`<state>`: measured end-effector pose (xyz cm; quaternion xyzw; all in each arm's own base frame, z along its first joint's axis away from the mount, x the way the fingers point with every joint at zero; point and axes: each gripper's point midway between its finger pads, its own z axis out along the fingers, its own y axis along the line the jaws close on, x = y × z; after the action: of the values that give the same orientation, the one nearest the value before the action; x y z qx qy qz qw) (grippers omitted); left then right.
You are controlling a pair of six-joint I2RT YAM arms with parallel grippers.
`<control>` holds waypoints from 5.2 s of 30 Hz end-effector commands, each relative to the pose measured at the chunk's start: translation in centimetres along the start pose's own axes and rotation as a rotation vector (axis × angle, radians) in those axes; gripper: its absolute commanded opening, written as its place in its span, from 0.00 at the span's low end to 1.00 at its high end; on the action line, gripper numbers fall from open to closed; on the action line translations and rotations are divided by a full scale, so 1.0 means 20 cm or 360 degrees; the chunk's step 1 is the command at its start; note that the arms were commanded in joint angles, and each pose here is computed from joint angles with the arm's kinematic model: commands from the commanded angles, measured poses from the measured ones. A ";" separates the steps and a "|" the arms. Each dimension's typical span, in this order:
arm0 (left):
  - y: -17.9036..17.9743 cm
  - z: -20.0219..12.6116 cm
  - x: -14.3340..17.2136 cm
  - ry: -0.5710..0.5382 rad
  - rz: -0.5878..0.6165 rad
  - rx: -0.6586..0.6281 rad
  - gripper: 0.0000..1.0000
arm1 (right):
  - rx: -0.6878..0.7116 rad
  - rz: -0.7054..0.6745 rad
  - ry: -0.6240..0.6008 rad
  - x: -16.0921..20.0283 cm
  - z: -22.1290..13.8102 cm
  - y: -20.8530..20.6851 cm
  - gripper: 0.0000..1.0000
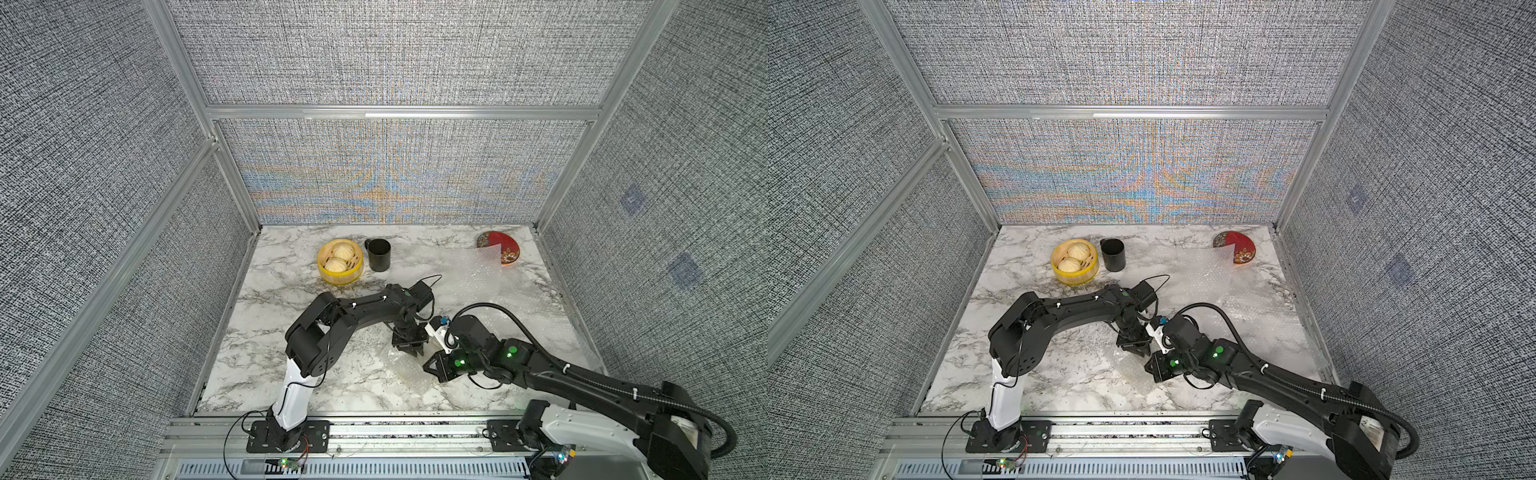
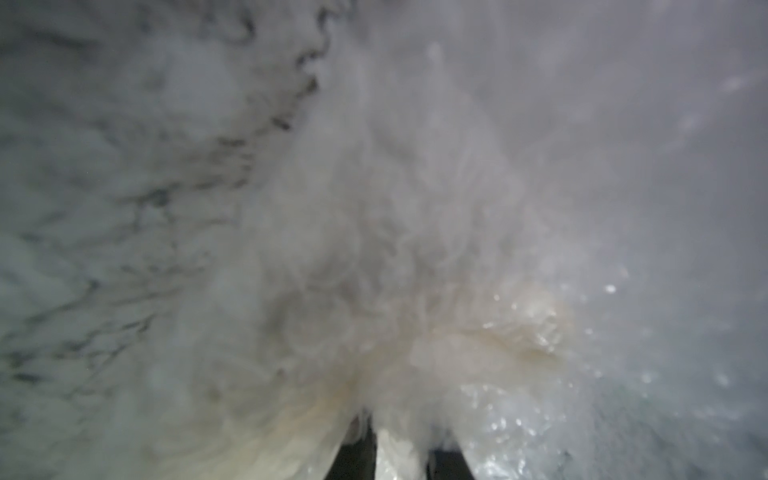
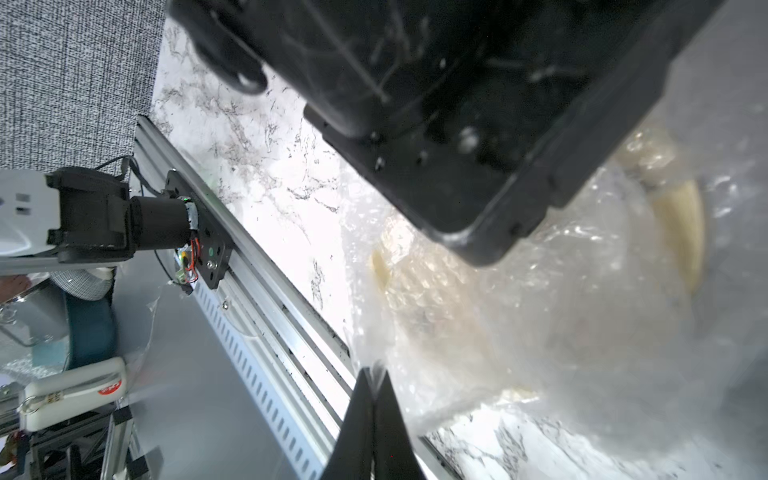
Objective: Unpack dinner plates from bubble wrap
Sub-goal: Unwrap the bubble wrap at the center of the board.
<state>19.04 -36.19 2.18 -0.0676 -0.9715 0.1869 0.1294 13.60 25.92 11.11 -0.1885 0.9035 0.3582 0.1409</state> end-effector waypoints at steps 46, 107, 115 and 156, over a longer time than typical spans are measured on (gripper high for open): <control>0.22 -0.69 0.44 -0.0398 -0.0004 0.0019 0.68 | 0.0226 0.0295 0.0279 0.12 -0.42 -0.12 0.35; 0.55 -0.57 0.46 -0.0961 -0.0661 0.0742 0.85 | 0.0258 0.0813 -0.0059 0.14 -0.02 -0.33 0.31; 0.52 -0.61 0.47 -0.0936 -0.0555 0.0649 0.85 | 0.0272 0.0741 -0.0186 0.10 0.00 -0.26 0.31; 0.54 -0.59 0.51 -0.0738 -0.0593 0.0790 0.87 | 0.0233 0.0194 0.0105 -0.16 0.01 0.19 0.52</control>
<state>13.02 -18.93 10.33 0.1737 -0.9172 0.3538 -0.0580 14.67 31.84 14.85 -0.1336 0.9295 0.3251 0.1119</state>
